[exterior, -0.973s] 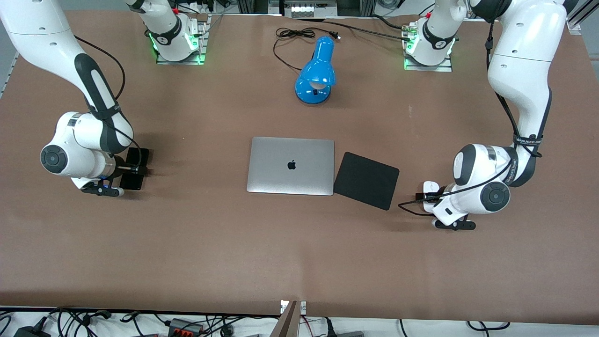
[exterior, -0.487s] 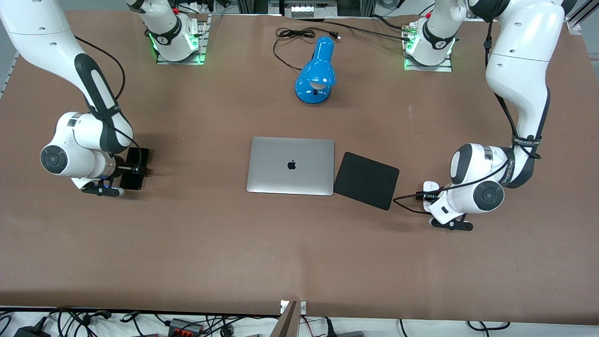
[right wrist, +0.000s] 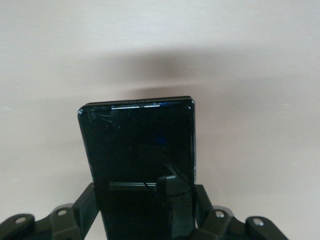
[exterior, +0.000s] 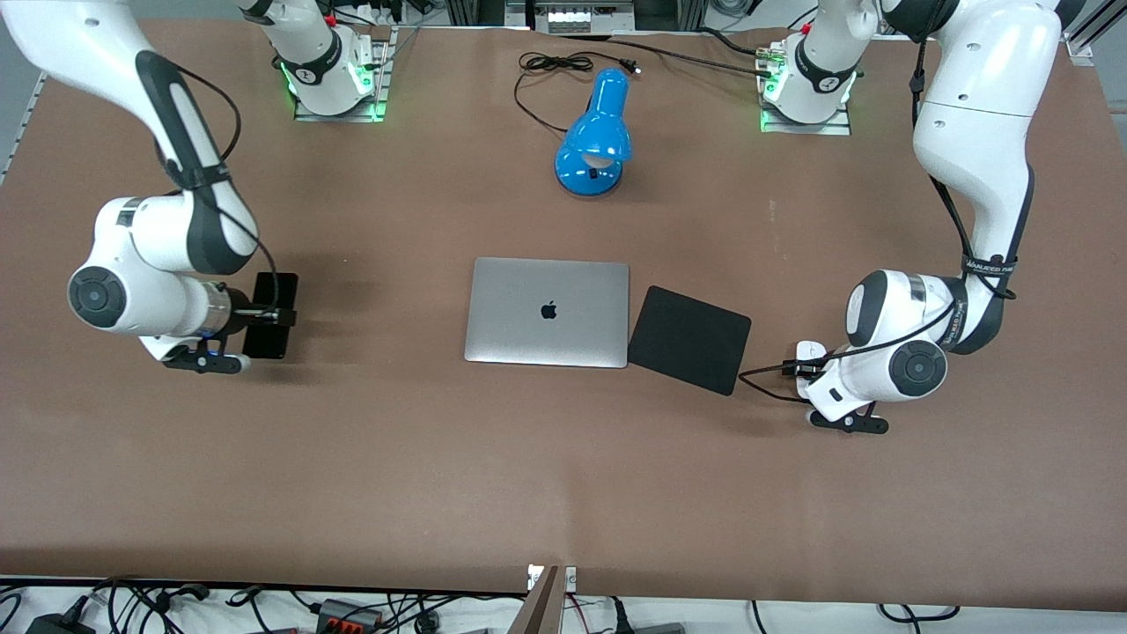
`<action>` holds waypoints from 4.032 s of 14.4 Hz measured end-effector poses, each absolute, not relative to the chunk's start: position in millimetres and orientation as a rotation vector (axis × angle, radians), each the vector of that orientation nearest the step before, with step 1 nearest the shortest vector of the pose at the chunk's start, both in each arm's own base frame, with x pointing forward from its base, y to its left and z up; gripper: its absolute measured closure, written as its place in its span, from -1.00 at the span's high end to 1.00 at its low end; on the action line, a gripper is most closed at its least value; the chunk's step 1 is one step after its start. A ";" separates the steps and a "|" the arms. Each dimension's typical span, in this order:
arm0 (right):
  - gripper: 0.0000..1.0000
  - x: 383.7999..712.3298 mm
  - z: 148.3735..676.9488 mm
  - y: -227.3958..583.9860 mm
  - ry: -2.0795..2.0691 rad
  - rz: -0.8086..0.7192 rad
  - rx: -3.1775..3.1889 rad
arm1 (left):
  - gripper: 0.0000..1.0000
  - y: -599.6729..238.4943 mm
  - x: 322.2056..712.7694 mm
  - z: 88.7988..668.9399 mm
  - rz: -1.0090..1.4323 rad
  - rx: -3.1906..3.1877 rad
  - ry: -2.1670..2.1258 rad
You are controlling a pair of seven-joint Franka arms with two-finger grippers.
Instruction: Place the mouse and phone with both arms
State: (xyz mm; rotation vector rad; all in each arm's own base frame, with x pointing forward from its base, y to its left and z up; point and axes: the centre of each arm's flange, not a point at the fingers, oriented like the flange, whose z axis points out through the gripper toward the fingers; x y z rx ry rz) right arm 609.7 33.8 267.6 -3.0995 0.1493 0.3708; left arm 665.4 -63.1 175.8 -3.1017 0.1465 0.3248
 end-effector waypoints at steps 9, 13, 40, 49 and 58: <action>0.59 594.9 241.9 151.2 0.086 0.389 -3.071 | 0.26 -63.7 663.5 173.0 0.335 -3.102 0.148; 0.59 588.1 213.4 192.1 0.206 0.355 -3.076 | 0.26 -94.9 665.6 192.8 0.323 -3.128 0.191; 1.00 619.9 311.6 248.5 0.325 0.212 -3.084 | 0.26 -272.9 612.5 172.9 0.442 -3.127 0.118; 1.00 671.1 468.3 159.6 0.068 0.098 -3.273 | 1.00 -266.5 622.2 184.1 0.406 -3.139 0.066; 1.00 680.1 553.6 6.3 0.016 -0.021 -3.157 | 1.00 -159.2 667.2 321.3 0.445 -3.090 -0.166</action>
